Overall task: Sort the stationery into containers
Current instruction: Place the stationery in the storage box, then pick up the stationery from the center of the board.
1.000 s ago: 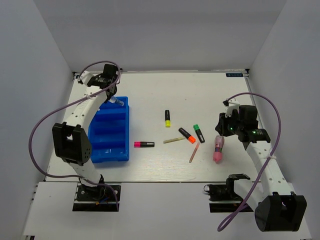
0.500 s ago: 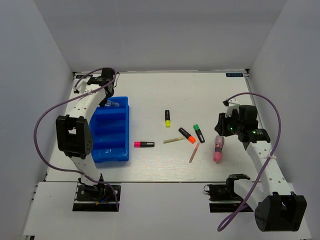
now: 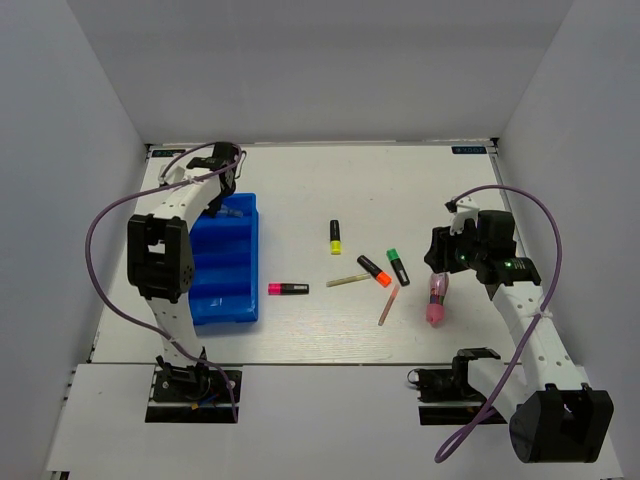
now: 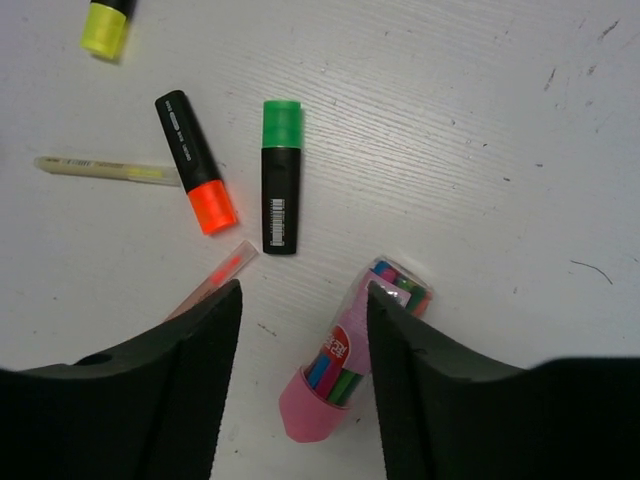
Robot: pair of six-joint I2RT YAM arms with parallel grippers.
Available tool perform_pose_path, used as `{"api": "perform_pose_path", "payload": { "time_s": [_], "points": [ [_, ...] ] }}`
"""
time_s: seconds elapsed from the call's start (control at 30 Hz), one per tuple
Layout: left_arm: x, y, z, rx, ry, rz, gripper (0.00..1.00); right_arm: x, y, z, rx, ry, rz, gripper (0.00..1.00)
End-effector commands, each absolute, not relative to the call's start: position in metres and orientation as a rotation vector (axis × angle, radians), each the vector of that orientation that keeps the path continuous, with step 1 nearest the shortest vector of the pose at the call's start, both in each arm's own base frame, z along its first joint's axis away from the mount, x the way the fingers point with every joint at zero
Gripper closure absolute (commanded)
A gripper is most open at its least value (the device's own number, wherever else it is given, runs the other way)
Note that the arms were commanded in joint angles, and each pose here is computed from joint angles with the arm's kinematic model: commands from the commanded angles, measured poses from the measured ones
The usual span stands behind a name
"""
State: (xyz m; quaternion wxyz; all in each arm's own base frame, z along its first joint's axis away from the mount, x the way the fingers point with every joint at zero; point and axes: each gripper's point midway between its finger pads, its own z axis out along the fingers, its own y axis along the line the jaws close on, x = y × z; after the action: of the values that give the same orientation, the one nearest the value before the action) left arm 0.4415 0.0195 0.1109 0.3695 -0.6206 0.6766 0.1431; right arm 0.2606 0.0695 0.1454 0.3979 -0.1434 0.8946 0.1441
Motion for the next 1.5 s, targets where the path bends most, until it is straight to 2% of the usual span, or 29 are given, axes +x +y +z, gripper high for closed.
{"api": "perform_pose_path", "payload": {
  "time_s": [0.0, 0.03, 0.1, 0.23, 0.3, 0.33, 0.43, 0.47, 0.5, 0.53, 0.57, 0.6, 0.63, 0.67, 0.7, 0.77, 0.8, 0.87, 0.9, 1.0, 1.27, 1.47],
  "points": [
    [0.453, 0.023, 0.136, -1.584, 1.646, 0.295, 0.53, 0.267, 0.073, 0.161, -0.380, 2.226, 0.381, 0.42],
    [0.450, 0.024, 0.136, -1.573, 1.655, 0.296, 0.45, 0.265, 0.075, 0.161, -0.388, 2.230, 0.391, 0.35],
    [0.450, 0.022, 0.132, -1.568, 1.665, 0.285, 0.33, 0.265, 0.074, 0.160, -0.390, 2.230, 0.392, 0.32],
    [0.453, 0.015, 0.143, -1.511, 1.702, 0.234, 0.19, 0.264, 0.075, 0.158, -0.400, 2.241, 0.398, 0.32],
    [0.458, 0.008, 0.151, -1.462, 1.725, 0.196, 0.19, 0.263, 0.075, 0.154, -0.397, 2.269, 0.409, 0.34],
    [0.455, 0.005, 0.153, -1.430, 1.747, 0.190, 0.23, 0.263, 0.075, 0.154, -0.395, 2.270, 0.408, 0.39],
    [0.452, -0.012, 0.173, -1.204, 1.866, 0.129, 0.80, 0.266, 0.073, 0.145, -0.369, 2.325, 0.402, 0.45],
    [0.452, -0.028, 0.185, -1.120, 1.908, 0.042, 0.95, 0.265, 0.071, 0.136, -0.355, 2.376, 0.398, 0.48],
    [0.452, -0.051, 0.191, -1.014, 1.980, -0.062, 1.00, 0.265, 0.071, 0.137, -0.333, 2.399, 0.394, 0.48],
    [0.444, -0.073, 0.206, -0.768, 2.049, -0.157, 1.00, 0.266, 0.064, 0.129, -0.289, 2.469, 0.359, 0.50],
    [0.435, -0.104, 0.208, -0.621, 2.129, -0.323, 0.85, 0.266, 0.062, 0.124, -0.266, 2.517, 0.350, 0.51],
    [0.421, -0.130, 0.198, -0.479, 2.197, -0.468, 0.65, 0.267, 0.056, 0.115, -0.237, 2.566, 0.318, 0.51],
    [0.405, -0.139, 0.218, -0.292, 2.178, -0.485, 0.51, 0.266, 0.053, 0.112, -0.216, 2.591, 0.294, 0.51],
    [0.389, -0.145, 0.213, -0.226, 2.231, -0.498, 0.42, 0.262, 0.049, 0.108, -0.203, 2.630, 0.272, 0.47],
    [0.368, -0.167, 0.208, -0.101, 2.280, -0.526, 0.25, 0.260, 0.047, 0.108, -0.197, 2.635, 0.259, 0.42],
    [0.331, -0.164, 0.204, 0.114, 2.336, -0.449, 0.16, 0.251, 0.039, 0.099, -0.194, 2.656, 0.202, 0.36],
    [0.308, -0.168, 0.186, 0.231, 2.361, -0.407, 0.08, 0.248, 0.038, 0.103, -0.189, 2.635, 0.185, 0.32],
    [0.293, -0.169, 0.189, 0.288, 2.307, -0.390, 0.02, 0.241, 0.032, 0.096, -0.173, 2.655, 0.147, 0.28],
    [0.272, -0.172, 0.171, 0.364, 2.319, -0.384, 0.00, 0.240, 0.032, 0.094, -0.151, 2.666, 0.146, 0.26],
    [0.257, -0.170, 0.167, 0.351, 2.300, -0.415, 0.00, 0.235, 0.027, 0.080, -0.115, 2.737, 0.115, 0.25],
    [0.237, -0.157, 0.147, 0.344, 2.361, -0.394, 0.00, 0.233, 0.023, 0.048, 0.112, 2.896, 0.050, 0.25],
    [0.232, -0.153, 0.150, 0.345, 2.325, -0.401, 0.00, 0.241, 0.026, 0.033, 0.165, 2.871, 0.014, 0.31]
  ]
}}
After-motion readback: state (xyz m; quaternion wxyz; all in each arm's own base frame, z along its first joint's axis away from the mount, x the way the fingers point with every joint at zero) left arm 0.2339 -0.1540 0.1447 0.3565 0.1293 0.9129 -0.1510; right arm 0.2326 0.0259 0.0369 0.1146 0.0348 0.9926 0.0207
